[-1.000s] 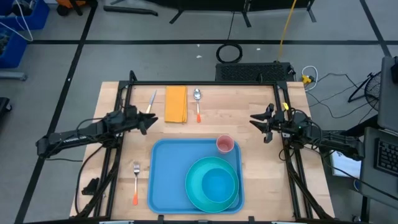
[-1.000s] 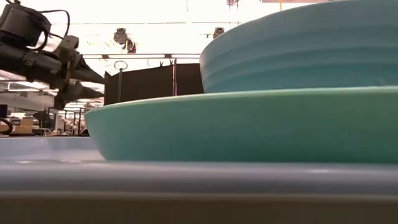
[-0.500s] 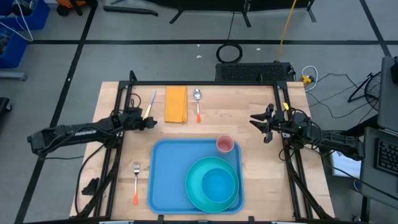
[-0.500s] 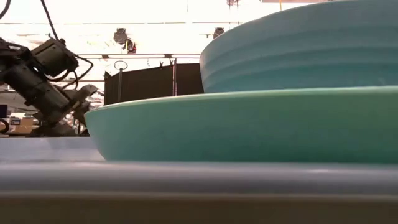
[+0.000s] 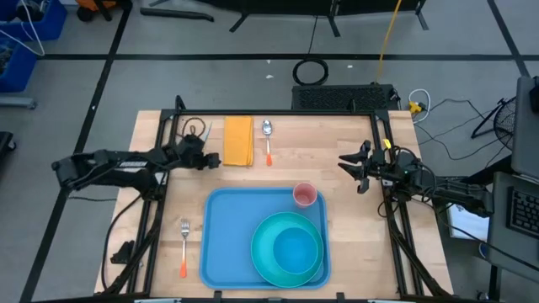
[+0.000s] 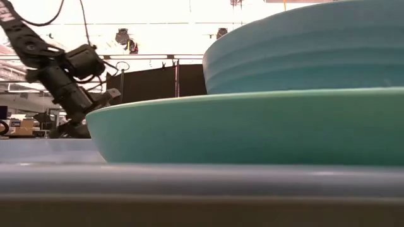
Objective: Set up tray
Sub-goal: Put the yellow napkin on the blue serving tray to the left of the light blue plate
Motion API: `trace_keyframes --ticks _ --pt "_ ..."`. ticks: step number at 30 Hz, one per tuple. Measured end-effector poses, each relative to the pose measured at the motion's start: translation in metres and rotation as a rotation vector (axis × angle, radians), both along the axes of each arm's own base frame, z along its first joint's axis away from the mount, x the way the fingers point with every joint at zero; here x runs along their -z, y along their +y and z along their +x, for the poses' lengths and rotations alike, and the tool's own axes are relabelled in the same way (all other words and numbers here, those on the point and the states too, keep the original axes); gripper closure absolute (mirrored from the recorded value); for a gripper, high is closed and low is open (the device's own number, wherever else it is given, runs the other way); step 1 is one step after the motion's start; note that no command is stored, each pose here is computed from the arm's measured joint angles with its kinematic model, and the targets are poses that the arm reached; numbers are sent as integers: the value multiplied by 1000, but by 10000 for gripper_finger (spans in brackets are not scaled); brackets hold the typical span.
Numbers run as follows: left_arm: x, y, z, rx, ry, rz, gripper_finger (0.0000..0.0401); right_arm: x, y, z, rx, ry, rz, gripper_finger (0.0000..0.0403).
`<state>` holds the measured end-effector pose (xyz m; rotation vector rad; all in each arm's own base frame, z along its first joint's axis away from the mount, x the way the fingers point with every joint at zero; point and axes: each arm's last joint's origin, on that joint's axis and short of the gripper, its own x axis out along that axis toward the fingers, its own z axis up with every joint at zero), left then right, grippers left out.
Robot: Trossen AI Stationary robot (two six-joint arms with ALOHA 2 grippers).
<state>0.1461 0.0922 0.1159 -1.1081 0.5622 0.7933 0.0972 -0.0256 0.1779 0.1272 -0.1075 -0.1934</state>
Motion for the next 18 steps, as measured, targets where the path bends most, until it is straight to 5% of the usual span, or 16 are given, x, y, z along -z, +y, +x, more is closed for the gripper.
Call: trace_keyframes --ticks 18 --pt "22 13 36 33 3 17 199 0 0 0 0 0 0 289"
